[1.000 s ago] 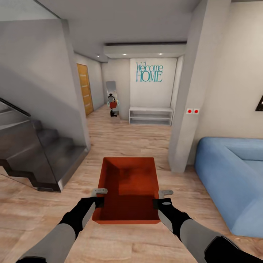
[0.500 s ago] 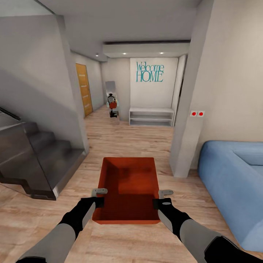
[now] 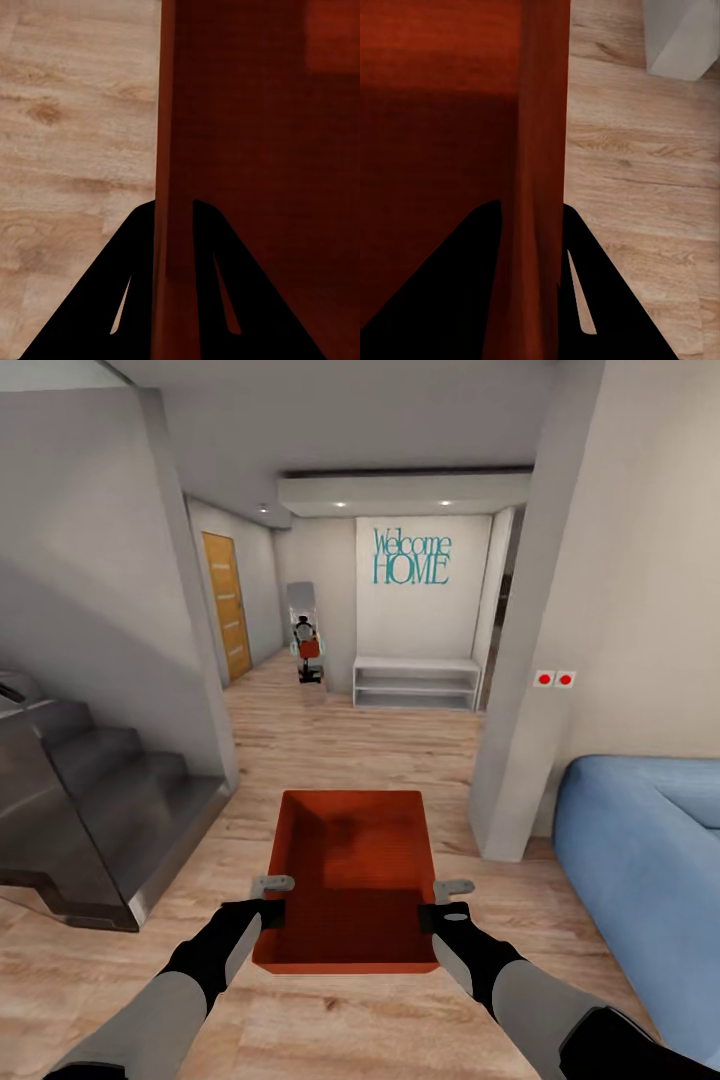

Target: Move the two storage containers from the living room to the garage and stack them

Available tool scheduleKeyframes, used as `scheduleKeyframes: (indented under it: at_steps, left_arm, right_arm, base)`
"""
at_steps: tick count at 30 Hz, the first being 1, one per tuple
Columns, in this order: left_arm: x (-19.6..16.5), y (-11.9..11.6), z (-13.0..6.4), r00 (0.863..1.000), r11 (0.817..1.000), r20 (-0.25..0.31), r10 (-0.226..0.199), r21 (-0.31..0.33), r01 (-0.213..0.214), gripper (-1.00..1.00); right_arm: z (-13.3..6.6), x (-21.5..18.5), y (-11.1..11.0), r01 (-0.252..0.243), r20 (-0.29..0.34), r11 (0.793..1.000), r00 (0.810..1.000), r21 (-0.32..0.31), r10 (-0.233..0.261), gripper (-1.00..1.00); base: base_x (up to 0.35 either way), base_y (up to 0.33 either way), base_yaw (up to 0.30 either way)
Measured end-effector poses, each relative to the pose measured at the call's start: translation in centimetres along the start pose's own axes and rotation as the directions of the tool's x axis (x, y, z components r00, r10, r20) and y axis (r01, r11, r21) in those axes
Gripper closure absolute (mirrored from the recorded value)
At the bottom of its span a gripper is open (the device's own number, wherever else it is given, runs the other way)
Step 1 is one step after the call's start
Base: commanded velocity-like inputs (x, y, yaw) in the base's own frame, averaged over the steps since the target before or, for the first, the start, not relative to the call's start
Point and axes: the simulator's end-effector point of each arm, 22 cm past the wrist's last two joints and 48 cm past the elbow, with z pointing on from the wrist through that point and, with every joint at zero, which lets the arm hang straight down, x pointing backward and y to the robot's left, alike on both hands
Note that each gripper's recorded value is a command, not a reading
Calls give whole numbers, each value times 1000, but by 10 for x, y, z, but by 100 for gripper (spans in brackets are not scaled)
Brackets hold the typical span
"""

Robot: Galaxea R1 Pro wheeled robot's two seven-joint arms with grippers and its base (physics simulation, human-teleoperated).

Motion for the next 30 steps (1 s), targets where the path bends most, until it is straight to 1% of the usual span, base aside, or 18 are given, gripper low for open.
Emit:
scheduleKeyframes:
  at_steps: [30]
  left_arm:
    - [0, 0, 0, 1000, 1000, 0, 0, 0, 0, 100]
  right_arm:
    - [0, 0, 0, 0, 0, 1000, 1000, 0, 0, 100]
  base:
    - [323, 0, 0]
